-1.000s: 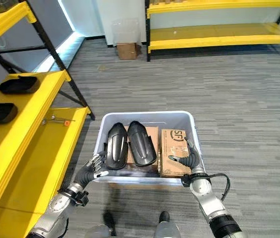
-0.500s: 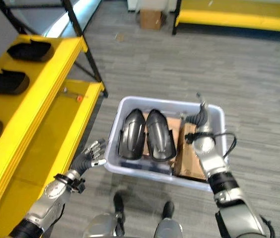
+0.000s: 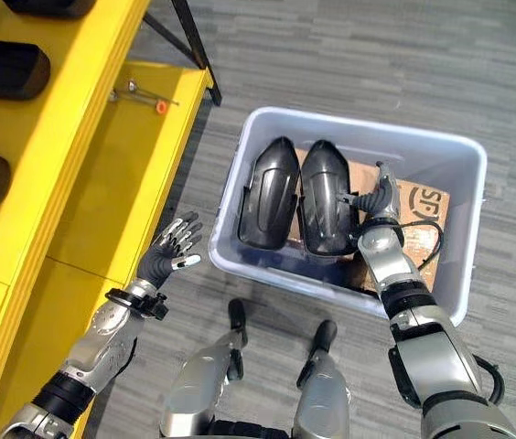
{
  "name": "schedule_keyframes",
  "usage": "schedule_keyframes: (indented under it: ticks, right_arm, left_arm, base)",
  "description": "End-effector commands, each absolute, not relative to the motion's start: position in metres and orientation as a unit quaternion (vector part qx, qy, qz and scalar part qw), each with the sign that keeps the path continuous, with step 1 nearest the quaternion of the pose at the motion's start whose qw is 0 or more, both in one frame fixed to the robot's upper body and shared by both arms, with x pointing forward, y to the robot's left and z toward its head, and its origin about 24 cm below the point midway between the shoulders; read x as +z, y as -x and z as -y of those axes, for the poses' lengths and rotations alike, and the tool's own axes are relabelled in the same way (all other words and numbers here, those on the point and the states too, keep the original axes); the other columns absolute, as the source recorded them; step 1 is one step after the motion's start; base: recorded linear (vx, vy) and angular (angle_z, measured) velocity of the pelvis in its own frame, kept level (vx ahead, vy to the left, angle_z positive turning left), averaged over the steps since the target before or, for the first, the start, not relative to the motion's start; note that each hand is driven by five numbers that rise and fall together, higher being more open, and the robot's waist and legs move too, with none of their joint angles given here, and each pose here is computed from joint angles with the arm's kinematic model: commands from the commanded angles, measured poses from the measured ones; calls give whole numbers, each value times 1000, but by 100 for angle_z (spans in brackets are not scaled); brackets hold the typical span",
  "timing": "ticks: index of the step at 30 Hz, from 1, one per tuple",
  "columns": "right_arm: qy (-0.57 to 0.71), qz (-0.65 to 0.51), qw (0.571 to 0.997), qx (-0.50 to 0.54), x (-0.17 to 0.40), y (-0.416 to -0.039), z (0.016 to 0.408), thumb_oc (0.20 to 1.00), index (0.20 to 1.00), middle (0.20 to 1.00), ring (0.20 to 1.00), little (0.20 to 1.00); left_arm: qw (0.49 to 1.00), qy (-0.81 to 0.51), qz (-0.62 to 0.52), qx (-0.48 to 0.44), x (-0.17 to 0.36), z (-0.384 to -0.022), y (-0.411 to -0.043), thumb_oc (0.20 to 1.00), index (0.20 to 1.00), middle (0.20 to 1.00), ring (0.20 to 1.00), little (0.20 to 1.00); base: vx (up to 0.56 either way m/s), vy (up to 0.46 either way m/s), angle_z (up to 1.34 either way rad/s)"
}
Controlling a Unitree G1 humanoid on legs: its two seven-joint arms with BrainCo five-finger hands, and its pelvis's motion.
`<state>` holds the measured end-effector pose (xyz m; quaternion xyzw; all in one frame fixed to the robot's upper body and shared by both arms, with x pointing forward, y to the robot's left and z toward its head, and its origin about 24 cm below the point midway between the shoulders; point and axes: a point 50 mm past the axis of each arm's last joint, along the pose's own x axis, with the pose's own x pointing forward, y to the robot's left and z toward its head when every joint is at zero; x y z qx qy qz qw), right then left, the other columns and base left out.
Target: Move parts from the plastic box to the shelf.
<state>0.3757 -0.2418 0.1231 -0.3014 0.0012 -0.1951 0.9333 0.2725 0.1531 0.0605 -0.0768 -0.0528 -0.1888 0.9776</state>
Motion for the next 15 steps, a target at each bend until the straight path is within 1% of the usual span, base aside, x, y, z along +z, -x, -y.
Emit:
schedule_keyframes:
  ticks: [1,9,12,13,15]
  right_arm:
    - [310,53,925,-213,158,-385,242,1000,1000,1000,1000,1000]
    - [324,35,921,-213,159,-390,249,1000,1000,1000,1000,1000]
    - [325,18,917,-231,160,-391,254,1000,1000,1000,1000,1000]
    - [318,-7,914,-250,154,-390,264,1000,1000,1000,1000,1000]
    - [318,-29,911,-262,148,-388,270,1000,1000,1000,1000,1000]
  left_arm:
    - [972,100,97,-188,74,-147,-270,1000,1000,1000,1000,1000]
    - [971,97,92,-199,75,-142,-274,1000,1000,1000,1000,1000]
    - [970,96,94,-205,77,-139,-275,1000,1000,1000,1000,1000]
    - [970,95,92,-205,76,-138,-274,1000,1000,1000,1000,1000]
    - [970,95,91,-205,76,-138,-275,1000,1000,1000,1000,1000]
  base:
    - [-37,41,4]
    - [-43,6,4]
    - [-29,20,3]
    - [0,0,0]
    - [-36,12,6]
